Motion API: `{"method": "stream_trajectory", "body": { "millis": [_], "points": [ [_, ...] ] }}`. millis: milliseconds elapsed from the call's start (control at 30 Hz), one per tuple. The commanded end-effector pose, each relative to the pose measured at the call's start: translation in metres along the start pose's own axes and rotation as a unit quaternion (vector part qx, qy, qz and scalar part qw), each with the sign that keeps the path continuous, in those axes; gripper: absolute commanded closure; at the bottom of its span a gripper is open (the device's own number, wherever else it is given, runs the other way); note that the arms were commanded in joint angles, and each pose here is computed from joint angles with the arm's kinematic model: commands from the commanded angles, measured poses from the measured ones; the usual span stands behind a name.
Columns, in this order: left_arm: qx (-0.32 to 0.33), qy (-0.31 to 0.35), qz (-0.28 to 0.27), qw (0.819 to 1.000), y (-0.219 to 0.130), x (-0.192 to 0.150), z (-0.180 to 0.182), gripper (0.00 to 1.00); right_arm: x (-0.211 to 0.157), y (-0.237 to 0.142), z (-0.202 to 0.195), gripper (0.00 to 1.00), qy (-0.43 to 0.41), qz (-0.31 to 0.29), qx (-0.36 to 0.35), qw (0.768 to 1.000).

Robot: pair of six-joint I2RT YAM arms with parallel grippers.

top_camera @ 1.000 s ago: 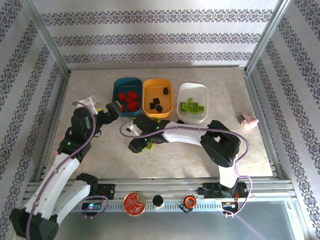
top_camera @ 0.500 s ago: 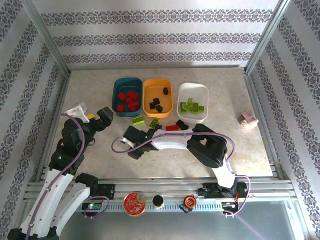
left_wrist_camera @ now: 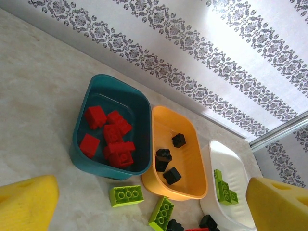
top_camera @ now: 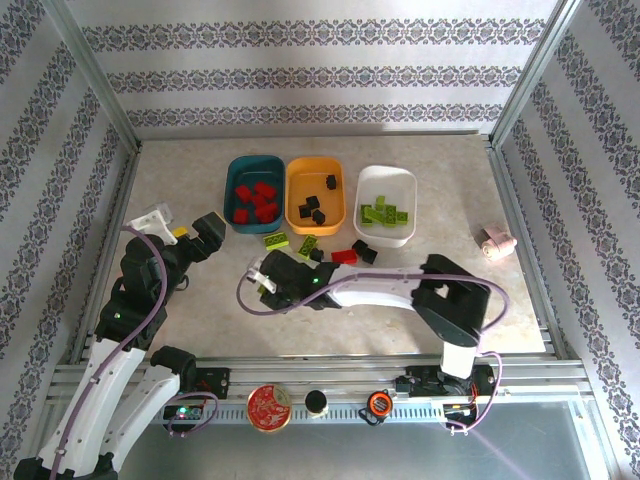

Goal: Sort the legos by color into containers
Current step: Pick up the lego from the bottom-center of the table, then place the lego in the container.

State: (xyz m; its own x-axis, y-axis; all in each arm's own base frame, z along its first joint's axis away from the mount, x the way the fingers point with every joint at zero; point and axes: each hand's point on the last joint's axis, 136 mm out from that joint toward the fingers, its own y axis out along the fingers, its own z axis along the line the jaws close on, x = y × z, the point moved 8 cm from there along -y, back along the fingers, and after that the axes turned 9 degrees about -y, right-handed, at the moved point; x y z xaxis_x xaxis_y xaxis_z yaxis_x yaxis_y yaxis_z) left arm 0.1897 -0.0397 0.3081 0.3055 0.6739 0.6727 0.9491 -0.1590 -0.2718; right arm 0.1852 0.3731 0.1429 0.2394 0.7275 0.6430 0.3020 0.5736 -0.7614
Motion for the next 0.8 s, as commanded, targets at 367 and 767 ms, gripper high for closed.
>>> {"method": "stream_trajectory", "body": {
  "millis": [367,767],
  "points": [
    [-0.033,0.001,0.148,0.988,0.040,-0.058,0.013,0.00,-0.050,-0.094,-0.146,0.76,0.259,-0.123,-0.162,0.944],
    [-0.001,0.141,0.271,0.952,0.070,-0.151,0.007,0.00,-0.125,-0.109,-0.272,0.61,0.448,-0.034,-0.304,0.840]
  ]
}}
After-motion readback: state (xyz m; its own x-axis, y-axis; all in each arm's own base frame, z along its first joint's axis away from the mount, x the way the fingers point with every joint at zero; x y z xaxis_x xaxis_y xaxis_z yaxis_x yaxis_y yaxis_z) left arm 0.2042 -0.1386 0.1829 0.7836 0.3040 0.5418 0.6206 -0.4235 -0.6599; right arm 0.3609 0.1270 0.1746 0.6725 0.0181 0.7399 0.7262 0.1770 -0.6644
